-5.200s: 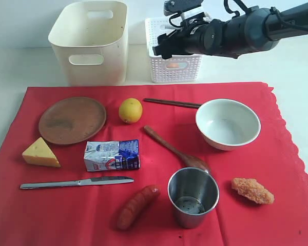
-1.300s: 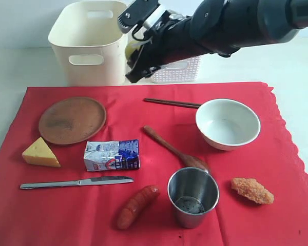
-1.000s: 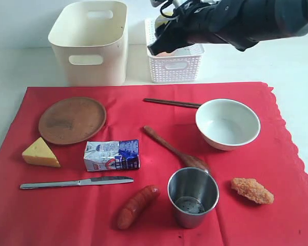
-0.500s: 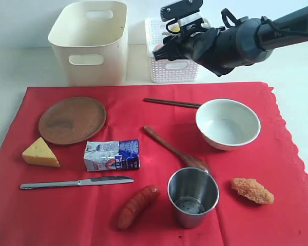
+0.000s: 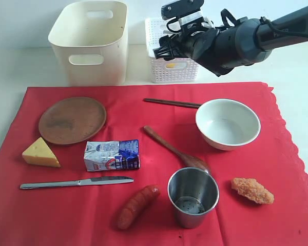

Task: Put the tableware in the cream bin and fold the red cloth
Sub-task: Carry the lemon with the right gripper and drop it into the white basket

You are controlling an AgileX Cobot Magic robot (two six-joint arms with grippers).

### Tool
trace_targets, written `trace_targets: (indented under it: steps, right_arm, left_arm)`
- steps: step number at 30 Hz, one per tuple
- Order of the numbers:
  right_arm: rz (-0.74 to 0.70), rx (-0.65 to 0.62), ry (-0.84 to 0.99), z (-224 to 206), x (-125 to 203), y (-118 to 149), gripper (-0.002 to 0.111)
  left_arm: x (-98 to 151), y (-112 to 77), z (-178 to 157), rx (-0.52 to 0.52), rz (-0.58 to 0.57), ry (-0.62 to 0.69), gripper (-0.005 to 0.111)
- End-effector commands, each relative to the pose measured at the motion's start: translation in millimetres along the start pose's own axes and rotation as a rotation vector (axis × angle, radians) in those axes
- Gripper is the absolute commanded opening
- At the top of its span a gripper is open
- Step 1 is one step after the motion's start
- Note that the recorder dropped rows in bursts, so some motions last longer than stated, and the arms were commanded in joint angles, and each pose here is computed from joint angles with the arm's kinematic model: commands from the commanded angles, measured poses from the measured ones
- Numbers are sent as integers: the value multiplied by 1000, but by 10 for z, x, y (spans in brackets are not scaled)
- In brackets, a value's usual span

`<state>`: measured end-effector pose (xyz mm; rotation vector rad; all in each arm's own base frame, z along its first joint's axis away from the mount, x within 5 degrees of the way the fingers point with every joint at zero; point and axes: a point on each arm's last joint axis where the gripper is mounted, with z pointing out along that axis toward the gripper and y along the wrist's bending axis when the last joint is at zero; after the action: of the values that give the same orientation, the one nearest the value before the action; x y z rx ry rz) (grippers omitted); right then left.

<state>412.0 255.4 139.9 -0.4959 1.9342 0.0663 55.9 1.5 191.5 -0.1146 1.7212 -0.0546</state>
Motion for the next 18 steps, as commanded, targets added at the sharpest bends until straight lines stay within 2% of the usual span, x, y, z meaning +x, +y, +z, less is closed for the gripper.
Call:
trace_targets:
  steps: [1, 7, 11, 18]
  right_arm:
    - [2, 7, -14, 0, -34, -11, 78]
    - [3, -9, -2, -5, -31, 2, 78]
    - [11, -12, -27, -78, -158, -24, 78]
    - [28, -208, 32, -395, -485, 43, 78]
  left_arm:
    - [-13, -1, -5, 1, -8, -18, 1]
    - [-13, -1, -5, 1, -8, -18, 1]
    - [-13, -1, -5, 1, -8, -18, 1]
    - [-13, -1, -5, 1, -8, -18, 1]
